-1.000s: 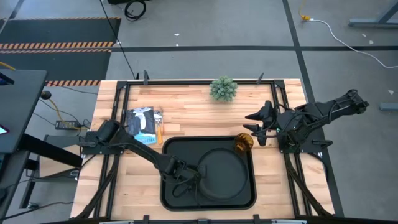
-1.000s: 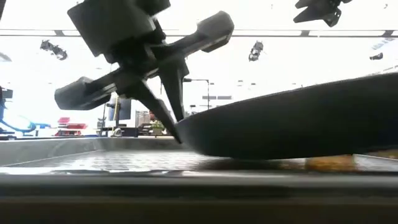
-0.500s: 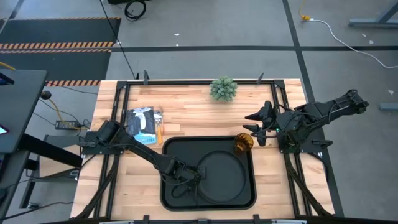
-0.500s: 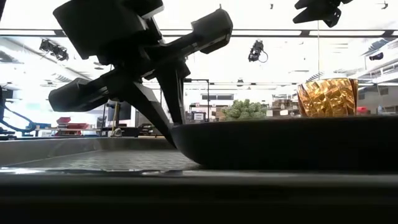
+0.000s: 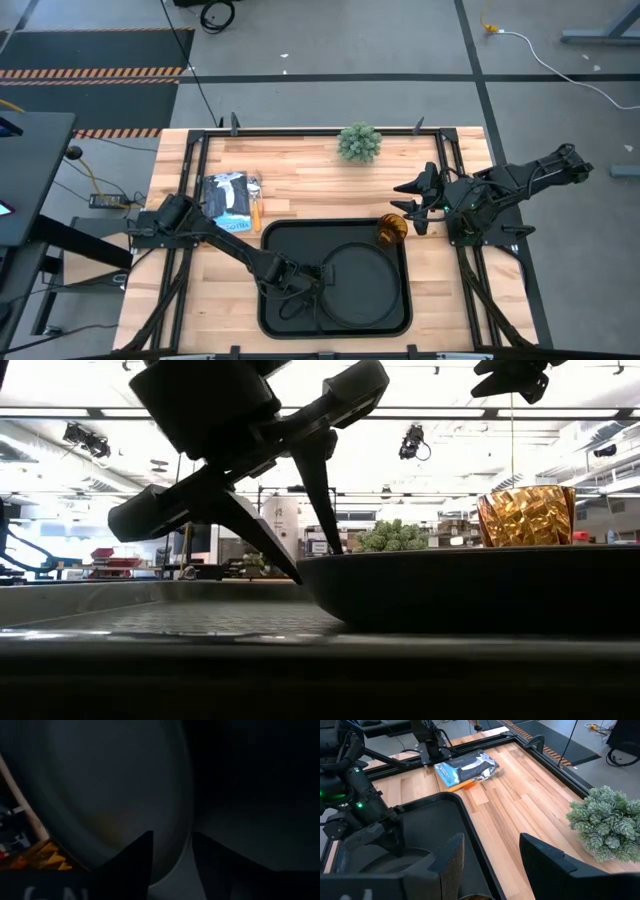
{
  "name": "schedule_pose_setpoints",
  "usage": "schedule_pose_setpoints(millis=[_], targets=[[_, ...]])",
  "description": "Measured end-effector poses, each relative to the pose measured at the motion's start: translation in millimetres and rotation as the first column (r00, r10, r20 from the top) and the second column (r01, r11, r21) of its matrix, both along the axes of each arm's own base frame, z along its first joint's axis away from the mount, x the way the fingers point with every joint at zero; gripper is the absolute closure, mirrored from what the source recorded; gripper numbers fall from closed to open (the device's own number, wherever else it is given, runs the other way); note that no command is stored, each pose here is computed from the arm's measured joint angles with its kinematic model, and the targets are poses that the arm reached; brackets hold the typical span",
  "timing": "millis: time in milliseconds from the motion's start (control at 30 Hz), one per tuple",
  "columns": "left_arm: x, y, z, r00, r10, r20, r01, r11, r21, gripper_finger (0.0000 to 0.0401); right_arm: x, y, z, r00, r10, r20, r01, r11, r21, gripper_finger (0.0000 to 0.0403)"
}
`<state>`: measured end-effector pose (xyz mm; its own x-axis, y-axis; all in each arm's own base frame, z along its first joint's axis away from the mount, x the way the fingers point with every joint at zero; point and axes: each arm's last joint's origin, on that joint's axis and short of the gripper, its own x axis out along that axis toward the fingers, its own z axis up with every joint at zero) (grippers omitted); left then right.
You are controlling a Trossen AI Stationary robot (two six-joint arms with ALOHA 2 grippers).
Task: Pick and place plate/cup/fork/spoon on tray
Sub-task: Put the black plate on the black serving tray to the bottom left of the orange glass
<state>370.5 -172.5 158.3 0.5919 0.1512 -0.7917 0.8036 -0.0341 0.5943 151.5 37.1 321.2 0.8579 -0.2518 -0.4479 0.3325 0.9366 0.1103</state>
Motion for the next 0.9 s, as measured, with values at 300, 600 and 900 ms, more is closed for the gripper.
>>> schedule_pose_setpoints(millis=[300,600,900], targets=[[-0.1,1.4,0.0,0.996,0.089,0.019,-0.089,0.996,-0.033,0.0258,0.0,-0.1,0.0,1.0,0.0,0.0,0.0,1.0,0.0,0.0205],[-20.2,13.7,39.5,0.952,0.301,0.052,-0.295,0.951,-0.087,0.0259,0.0,0.0,-0.1,1.0,0.0,0.0,0.0,1.0,0.0,0.0205],[-52.1,59.5,68.9,0.606,0.791,-0.084,-0.782,0.574,-0.243,0.0259,0.5,-0.6,1.3,1.0,-0.018,0.016,0.019,1.0,-0.02,0.0205]])
